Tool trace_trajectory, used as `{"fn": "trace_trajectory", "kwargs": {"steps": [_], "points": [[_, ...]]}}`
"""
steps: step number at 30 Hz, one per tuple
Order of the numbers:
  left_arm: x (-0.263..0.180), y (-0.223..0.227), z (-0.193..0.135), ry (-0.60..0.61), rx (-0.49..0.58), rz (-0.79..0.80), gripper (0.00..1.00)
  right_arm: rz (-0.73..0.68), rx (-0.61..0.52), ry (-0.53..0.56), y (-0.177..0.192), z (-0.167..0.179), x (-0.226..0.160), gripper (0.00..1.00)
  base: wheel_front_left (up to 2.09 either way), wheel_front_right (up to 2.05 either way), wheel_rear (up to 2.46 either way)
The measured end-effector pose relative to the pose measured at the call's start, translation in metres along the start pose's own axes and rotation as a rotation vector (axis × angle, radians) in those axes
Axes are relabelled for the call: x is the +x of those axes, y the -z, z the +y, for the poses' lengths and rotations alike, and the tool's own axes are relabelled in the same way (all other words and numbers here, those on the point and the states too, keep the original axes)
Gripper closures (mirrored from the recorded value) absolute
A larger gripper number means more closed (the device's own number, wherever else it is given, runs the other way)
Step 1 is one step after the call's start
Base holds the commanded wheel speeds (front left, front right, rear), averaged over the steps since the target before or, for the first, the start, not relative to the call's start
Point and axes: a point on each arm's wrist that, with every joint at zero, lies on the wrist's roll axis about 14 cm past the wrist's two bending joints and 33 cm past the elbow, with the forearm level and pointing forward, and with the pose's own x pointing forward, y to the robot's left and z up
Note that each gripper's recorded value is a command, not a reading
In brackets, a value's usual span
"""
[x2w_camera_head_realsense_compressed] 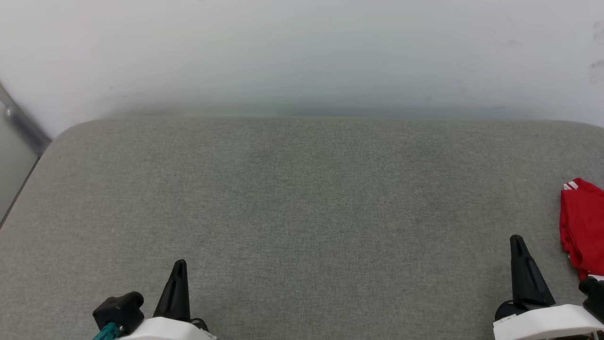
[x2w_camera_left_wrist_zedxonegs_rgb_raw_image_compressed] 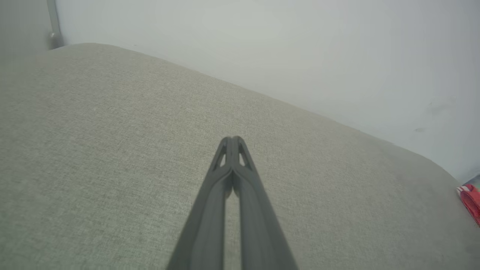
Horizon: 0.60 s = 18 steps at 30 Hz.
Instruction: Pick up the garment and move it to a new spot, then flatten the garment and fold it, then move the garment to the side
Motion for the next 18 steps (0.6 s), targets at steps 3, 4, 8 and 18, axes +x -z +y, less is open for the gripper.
{"fn": "trace_trajectory", "kwargs": {"steps": [3,4,8,18], "points": [[0.0028,-0.0004,0.0014,-0.008,-0.053,0.006,1.00,0.011,0.050,0.014,0.0025,-0.0029,-0.0002,1.00,0.00,0.00,0.00],[0.0039,-0.0009,0.0012,-0.007,-0.072,0.006,1.00,0.012,0.066,0.018,0.0027,-0.0035,0.0001,1.00,0.00,0.00,0.00],[0.0050,0.0012,0.0033,-0.017,-0.141,0.019,1.00,0.012,0.130,0.026,0.0015,-0.0042,0.0031,1.00,0.00,0.00,0.00],[0.0104,0.0013,0.0050,-0.026,-0.299,0.036,1.00,0.027,0.276,0.053,0.0044,-0.0090,0.0052,1.00,0.00,0.00,0.00]]}}
